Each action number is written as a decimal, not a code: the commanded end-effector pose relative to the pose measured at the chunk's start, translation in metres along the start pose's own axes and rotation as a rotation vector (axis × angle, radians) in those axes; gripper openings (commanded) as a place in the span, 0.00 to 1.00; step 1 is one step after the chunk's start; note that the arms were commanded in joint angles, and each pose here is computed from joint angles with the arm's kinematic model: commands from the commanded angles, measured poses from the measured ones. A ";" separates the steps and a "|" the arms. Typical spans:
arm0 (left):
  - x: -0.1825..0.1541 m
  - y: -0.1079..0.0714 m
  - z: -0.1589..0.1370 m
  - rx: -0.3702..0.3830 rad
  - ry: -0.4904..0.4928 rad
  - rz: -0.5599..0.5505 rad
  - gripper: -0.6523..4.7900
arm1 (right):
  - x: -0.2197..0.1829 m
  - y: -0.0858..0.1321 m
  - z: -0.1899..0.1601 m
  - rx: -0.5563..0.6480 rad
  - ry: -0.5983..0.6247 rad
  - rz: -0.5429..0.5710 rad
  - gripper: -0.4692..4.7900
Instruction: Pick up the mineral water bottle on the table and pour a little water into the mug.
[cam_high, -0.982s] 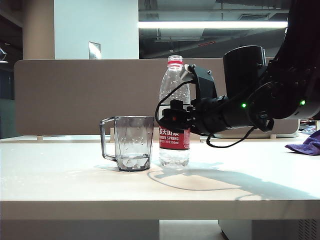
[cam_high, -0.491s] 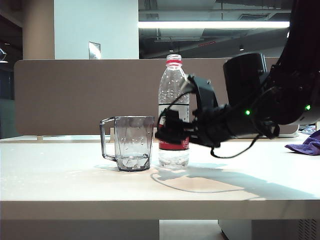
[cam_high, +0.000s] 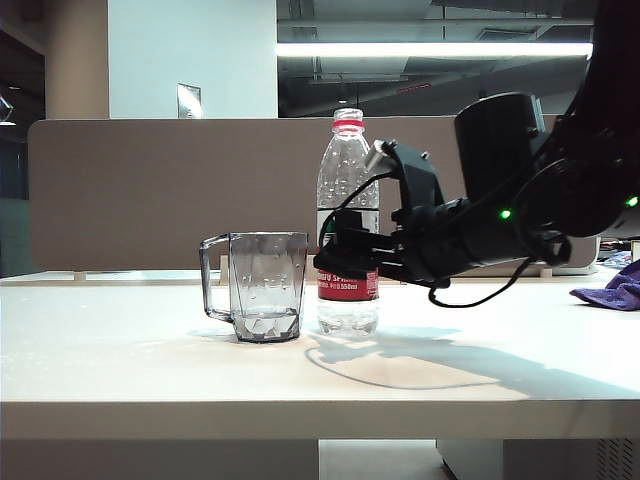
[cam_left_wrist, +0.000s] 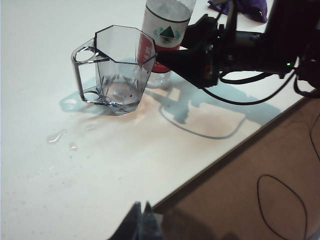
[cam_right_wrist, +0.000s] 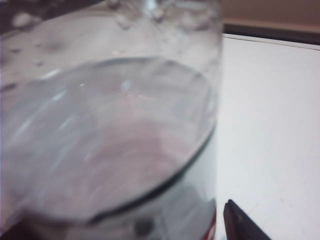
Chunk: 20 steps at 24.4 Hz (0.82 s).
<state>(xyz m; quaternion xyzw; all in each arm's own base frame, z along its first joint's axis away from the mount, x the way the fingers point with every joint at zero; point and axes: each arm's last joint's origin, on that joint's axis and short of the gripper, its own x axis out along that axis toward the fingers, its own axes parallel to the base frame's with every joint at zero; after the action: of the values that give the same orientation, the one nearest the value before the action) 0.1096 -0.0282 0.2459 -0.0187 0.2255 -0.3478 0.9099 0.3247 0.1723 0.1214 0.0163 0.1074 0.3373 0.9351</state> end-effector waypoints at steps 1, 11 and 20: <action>-0.001 0.000 0.002 0.012 -0.013 0.000 0.11 | -0.010 0.003 0.003 -0.004 -0.014 0.000 1.00; -0.001 0.000 0.002 0.012 -0.013 0.000 0.11 | -0.107 0.025 0.016 -0.005 -0.023 -0.036 0.52; 0.000 0.000 0.002 0.012 -0.013 0.000 0.11 | -0.187 0.043 0.009 0.009 0.045 -0.056 0.08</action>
<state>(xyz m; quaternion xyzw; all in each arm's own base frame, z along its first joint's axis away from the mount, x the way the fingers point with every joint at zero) 0.1096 -0.0281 0.2459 -0.0183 0.2257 -0.3462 0.9104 0.1636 0.0889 0.1736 0.0124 0.1157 0.3124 0.9428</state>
